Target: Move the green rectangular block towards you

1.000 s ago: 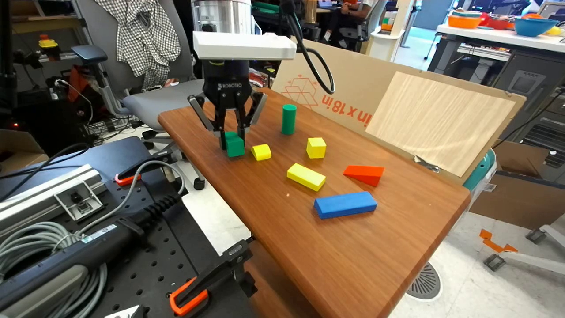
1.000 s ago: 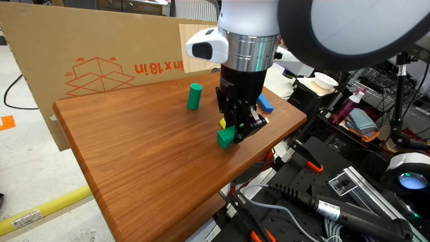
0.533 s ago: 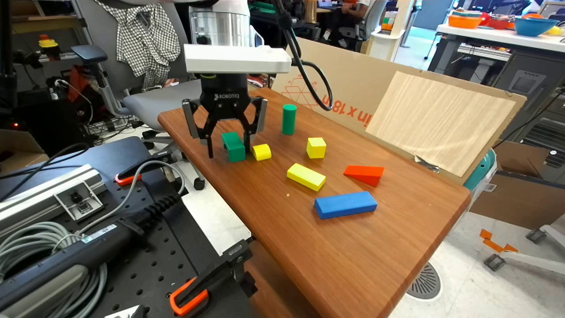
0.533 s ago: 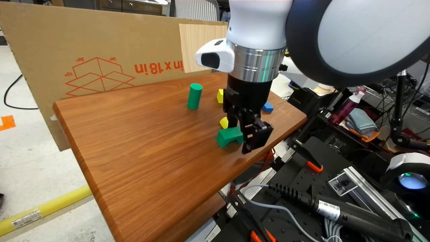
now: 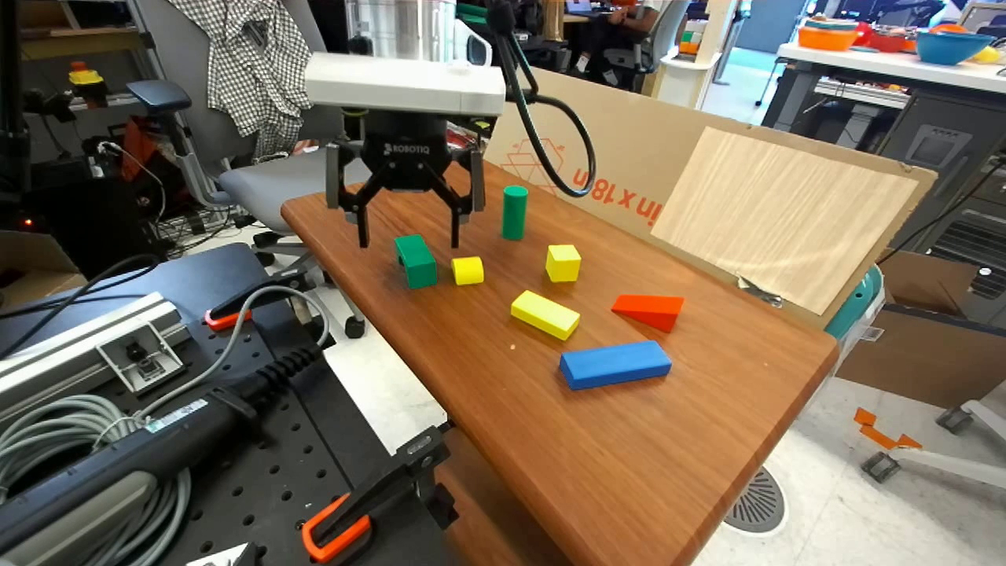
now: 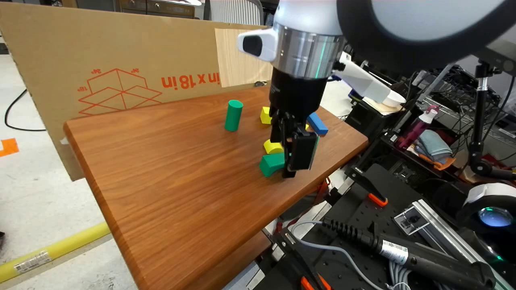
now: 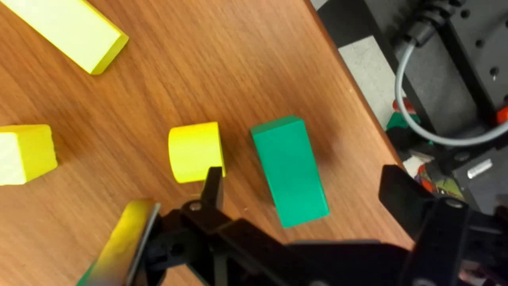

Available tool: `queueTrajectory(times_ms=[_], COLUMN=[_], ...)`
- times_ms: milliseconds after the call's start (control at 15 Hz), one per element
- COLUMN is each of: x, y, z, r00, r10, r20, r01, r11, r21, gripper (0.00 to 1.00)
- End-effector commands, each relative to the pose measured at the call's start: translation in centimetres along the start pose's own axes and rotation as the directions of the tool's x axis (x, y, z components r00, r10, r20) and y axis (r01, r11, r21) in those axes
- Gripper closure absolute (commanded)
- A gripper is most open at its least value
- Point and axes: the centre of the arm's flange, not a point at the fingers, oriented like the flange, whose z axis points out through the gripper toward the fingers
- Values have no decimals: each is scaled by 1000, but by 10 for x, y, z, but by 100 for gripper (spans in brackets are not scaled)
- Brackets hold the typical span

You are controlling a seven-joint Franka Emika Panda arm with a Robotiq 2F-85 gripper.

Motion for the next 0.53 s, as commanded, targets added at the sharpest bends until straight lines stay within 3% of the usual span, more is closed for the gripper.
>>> queueTrajectory(times_ms=[0, 267, 467], x=[-6, -28, -51], y=[13, 39, 56], z=[-48, -94, -121], r00=[980, 912, 833], r10=[183, 384, 527], r20=[-82, -147, -168], r01=[-183, -385, -531], r11=[983, 923, 847], r21=[8, 20, 21], gripper=[0, 0, 0])
